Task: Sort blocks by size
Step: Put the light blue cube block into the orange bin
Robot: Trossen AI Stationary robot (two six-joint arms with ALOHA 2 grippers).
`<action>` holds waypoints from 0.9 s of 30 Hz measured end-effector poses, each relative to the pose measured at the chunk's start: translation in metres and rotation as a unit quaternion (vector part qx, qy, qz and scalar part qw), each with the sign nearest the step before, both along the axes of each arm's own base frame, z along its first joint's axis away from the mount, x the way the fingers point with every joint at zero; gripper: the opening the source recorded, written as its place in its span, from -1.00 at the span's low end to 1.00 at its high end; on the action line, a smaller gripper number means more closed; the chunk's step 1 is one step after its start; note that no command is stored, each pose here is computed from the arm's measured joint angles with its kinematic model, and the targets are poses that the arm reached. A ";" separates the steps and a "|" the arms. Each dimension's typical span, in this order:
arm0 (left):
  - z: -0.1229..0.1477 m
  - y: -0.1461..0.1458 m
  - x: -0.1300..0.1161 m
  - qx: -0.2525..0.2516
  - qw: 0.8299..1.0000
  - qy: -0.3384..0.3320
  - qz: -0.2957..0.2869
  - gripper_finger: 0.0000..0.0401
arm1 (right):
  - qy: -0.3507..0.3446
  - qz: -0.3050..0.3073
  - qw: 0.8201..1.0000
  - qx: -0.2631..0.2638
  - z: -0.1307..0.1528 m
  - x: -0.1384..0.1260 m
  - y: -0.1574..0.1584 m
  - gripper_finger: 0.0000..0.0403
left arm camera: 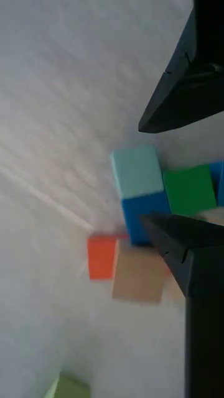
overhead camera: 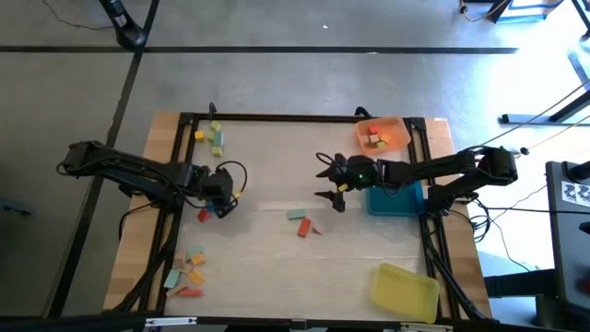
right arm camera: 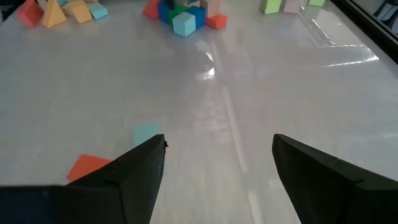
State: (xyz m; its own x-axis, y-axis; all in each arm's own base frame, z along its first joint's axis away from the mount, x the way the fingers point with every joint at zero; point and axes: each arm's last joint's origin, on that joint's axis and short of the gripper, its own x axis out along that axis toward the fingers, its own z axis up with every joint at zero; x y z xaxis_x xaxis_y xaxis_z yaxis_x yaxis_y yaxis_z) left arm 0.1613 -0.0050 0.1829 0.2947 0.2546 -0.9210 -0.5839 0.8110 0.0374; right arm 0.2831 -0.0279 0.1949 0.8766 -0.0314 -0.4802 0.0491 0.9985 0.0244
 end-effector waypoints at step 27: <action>-0.020 -0.009 0.035 -0.037 0.995 -0.029 -0.089 0.04 | 0.006 0.000 1.000 0.001 -0.001 -0.001 0.000 0.46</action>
State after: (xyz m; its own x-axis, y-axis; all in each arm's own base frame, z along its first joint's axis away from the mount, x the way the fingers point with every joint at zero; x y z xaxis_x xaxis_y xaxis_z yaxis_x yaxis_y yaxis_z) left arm 0.1965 -0.0145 0.1634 0.3818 0.1262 -0.9156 -0.4303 0.9010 -0.0552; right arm 0.2825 -0.0279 0.1938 0.8705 -0.0311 -0.4911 0.0498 0.9984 0.0251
